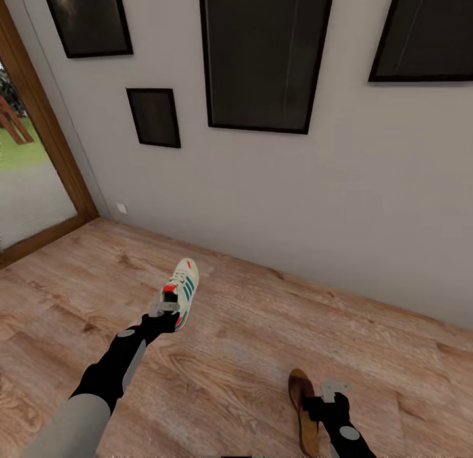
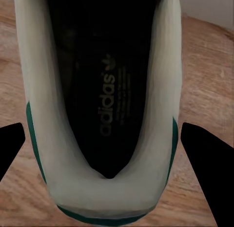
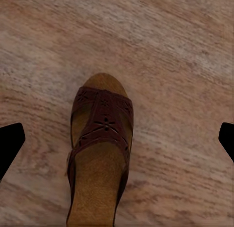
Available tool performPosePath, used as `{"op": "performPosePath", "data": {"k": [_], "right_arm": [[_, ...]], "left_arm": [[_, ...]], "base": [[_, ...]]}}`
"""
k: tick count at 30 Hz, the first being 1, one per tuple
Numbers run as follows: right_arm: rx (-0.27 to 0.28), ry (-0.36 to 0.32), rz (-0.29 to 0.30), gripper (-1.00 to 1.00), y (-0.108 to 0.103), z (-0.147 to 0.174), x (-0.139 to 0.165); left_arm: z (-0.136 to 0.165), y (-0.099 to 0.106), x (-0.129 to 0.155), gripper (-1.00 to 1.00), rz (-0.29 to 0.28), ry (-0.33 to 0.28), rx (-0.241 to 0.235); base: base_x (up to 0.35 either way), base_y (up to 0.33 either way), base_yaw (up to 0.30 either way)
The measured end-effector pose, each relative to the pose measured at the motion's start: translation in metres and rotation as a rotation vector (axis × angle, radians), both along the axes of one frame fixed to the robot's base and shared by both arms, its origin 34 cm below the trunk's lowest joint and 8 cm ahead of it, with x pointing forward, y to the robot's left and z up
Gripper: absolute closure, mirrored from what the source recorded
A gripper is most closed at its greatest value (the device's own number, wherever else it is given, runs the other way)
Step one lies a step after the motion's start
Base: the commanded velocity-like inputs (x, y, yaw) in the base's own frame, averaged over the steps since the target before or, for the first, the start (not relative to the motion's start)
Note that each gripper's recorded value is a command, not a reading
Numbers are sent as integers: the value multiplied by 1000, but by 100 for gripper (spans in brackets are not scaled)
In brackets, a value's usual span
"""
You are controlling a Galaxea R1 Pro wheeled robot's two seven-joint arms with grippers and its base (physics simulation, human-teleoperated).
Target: Pick up the two gym shoes and the two sandals from the corridor floor and place them onto the hallstand (shoe rack) in the corridor, making sure they are on the rack and not on the floor. Arrange them so the two gym shoes are next to each other and the two sandals are next to each other.
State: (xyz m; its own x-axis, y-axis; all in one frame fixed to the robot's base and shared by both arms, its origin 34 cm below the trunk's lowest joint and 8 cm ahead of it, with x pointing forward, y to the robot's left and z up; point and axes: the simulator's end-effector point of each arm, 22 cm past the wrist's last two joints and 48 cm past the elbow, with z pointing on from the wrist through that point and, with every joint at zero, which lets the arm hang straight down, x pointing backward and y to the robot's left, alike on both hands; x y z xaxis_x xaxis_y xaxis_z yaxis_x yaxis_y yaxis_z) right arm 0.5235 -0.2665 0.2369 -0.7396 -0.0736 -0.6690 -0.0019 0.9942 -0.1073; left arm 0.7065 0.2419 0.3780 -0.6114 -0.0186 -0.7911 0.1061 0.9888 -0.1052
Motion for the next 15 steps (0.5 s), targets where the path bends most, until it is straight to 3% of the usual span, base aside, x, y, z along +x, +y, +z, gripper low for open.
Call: {"op": "performPosePath", "data": {"k": [9, 15], "right_arm": [[-3, 50, -3, -100, -2, -23, -14], [-8, 82, -4, -100, -6, -37, -24]], "left_arm": [[-30, -3, -6, 100, -3, 46, -3], [-37, -31, -2, 100, -34, 45, -26]], "base": [[0, 0, 94], [0, 0, 69]]}}
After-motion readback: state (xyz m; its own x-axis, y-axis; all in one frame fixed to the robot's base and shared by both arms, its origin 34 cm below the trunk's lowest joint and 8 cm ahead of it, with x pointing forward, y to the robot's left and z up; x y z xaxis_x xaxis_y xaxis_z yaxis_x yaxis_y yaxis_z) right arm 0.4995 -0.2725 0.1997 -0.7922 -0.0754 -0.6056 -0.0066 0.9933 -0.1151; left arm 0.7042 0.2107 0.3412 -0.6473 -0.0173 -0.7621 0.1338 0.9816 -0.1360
